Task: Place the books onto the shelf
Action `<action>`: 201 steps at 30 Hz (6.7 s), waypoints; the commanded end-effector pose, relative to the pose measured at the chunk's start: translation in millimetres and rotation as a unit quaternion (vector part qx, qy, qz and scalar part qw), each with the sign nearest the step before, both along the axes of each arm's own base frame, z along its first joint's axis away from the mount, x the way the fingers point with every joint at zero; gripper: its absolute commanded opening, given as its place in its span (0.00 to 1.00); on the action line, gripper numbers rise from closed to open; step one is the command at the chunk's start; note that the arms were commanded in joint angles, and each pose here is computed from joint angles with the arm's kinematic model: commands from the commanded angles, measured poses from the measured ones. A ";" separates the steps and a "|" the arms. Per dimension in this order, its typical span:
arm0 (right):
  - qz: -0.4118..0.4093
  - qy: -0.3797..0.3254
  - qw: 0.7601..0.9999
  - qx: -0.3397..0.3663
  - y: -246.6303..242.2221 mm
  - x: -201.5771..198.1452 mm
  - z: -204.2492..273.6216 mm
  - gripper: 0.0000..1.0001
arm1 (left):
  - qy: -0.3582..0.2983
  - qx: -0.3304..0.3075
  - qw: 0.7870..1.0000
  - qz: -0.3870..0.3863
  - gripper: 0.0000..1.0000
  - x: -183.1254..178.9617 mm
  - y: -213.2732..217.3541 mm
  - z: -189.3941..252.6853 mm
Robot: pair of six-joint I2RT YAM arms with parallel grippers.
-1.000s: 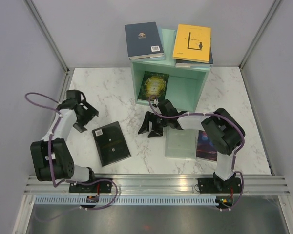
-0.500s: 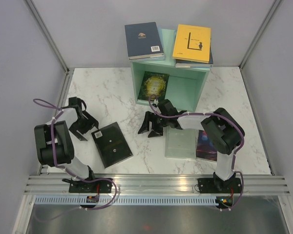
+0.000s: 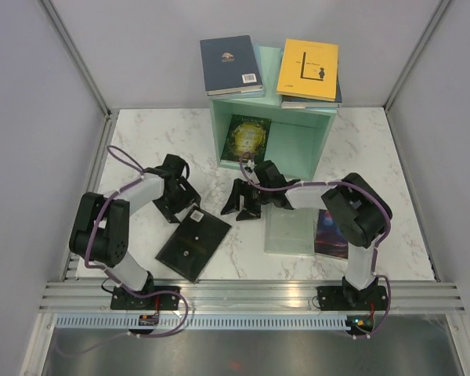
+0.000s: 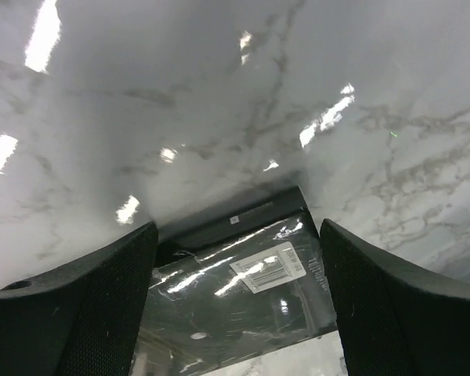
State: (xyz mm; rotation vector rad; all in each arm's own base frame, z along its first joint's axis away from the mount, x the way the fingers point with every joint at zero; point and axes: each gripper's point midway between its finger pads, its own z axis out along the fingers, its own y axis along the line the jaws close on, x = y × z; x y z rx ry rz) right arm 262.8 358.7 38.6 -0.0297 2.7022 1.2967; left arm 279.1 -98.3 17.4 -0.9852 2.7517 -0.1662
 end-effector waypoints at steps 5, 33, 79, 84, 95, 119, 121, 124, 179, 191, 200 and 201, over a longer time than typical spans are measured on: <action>-0.014 0.013 1.000 -0.007 -23.9 -24.8 -12.9 0.80 | 0.016 -0.052 0.998 0.005 0.87 -2.8 -49.9 0.9; -0.097 0.121 0.988 -0.001 39.5 -149.2 -93.1 0.81 | 0.056 -0.068 0.995 -0.053 0.88 -70.0 -13.3 -14.6; -0.258 -0.090 0.944 0.184 -56.3 21.4 180.9 0.00 | -0.248 -0.378 0.883 -0.124 0.99 -46.7 -106.2 144.0; -0.261 -0.075 0.925 0.264 -44.8 30.8 212.0 0.00 | -0.243 -0.371 0.889 -0.114 0.99 -38.5 -121.7 145.1; -0.269 -0.003 0.881 0.389 -38.3 42.4 241.1 0.00 | -0.245 -0.354 0.902 -0.034 0.87 1.1 -142.0 152.1; -0.306 0.049 0.881 0.359 -47.5 69.9 250.3 0.84 | -0.257 -0.215 0.939 0.075 0.02 90.4 -145.9 145.1; -0.319 0.044 0.879 0.351 -51.8 70.5 256.4 0.71 | -0.256 -0.208 0.941 0.073 0.02 89.2 -151.5 143.1; -0.327 0.032 0.882 0.337 -53.5 73.7 257.3 0.44 | -0.250 -0.204 0.944 0.067 0.02 88.1 -160.7 141.1; -0.342 -0.008 0.937 0.062 -71.1 198.4 35.5 0.00 | -0.242 -0.115 0.962 -0.042 0.63 -88.4 -41.7 144.3; -0.318 0.031 0.946 0.047 -79.8 153.0 22.9 0.86 | -0.217 -0.107 0.969 -0.043 0.61 -88.0 -44.3 132.3; -0.271 -0.013 0.962 0.017 -99.9 104.1 60.3 0.90 | -0.179 -0.108 0.974 -0.081 0.82 -86.7 -58.2 105.4; -0.262 -0.023 0.965 0.010 -102.4 99.7 65.1 0.90 | -0.176 -0.111 0.974 -0.088 0.85 -86.6 -61.0 102.0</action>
